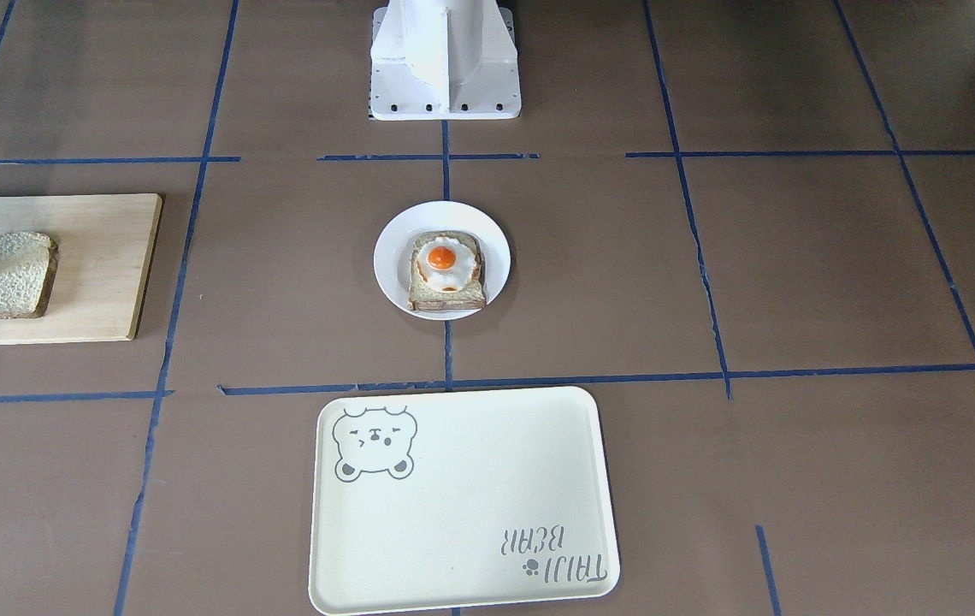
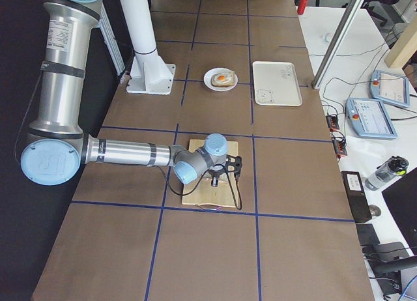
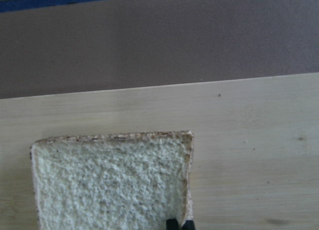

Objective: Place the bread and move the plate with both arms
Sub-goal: 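Close the right gripper on the bread slice's edge, then lift the bread slice with the right gripper and carry it over the plate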

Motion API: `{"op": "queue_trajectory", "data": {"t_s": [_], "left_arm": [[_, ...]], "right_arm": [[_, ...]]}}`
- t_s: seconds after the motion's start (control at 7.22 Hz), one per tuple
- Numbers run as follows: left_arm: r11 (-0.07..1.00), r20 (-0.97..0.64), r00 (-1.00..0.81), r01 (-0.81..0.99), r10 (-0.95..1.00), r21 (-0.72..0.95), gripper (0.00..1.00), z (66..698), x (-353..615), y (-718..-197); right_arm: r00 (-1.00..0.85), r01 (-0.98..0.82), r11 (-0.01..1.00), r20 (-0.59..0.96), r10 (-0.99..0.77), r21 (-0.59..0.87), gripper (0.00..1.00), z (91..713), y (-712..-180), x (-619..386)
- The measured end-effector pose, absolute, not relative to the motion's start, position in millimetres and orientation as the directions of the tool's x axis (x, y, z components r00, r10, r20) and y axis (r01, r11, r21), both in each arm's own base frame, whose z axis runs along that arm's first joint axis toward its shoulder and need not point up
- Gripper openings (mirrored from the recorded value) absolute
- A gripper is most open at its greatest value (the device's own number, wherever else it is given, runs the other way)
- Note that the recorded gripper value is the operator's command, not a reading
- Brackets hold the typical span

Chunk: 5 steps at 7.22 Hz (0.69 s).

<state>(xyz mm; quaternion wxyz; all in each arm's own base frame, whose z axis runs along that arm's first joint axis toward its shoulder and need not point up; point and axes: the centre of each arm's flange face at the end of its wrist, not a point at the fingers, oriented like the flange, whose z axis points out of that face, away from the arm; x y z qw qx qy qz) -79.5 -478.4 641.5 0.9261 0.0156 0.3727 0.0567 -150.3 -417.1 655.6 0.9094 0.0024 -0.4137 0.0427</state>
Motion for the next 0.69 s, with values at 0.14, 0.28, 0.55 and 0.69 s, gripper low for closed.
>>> {"op": "queue_trajectory", "data": {"t_s": [0.14, 0.28, 0.55, 0.69], "left_arm": [[0.993, -0.689, 0.716, -0.093, 0.117, 0.071, 1.00, 642, -80, -478], [0.993, -0.689, 0.716, -0.093, 0.117, 0.071, 1.00, 642, -80, -478], [0.993, -0.689, 0.716, -0.093, 0.117, 0.071, 1.00, 642, -79, -478], [0.993, -0.689, 0.716, -0.093, 0.116, 0.071, 1.00, 642, -79, -478]], "right_arm": [[0.640, -0.083, 0.997, 0.766, 0.059, -0.007, 0.00, 639, -419, -149], [0.613, -0.092, 0.996, 0.789, 0.039, 0.022, 0.00, 615, -422, -143], [0.544, -0.111, 0.992, 0.839, 0.015, 0.054, 0.00, 571, -428, -122], [0.513, -0.113, 0.991, 0.859, 0.000, 0.067, 0.00, 551, -431, -116]]}}
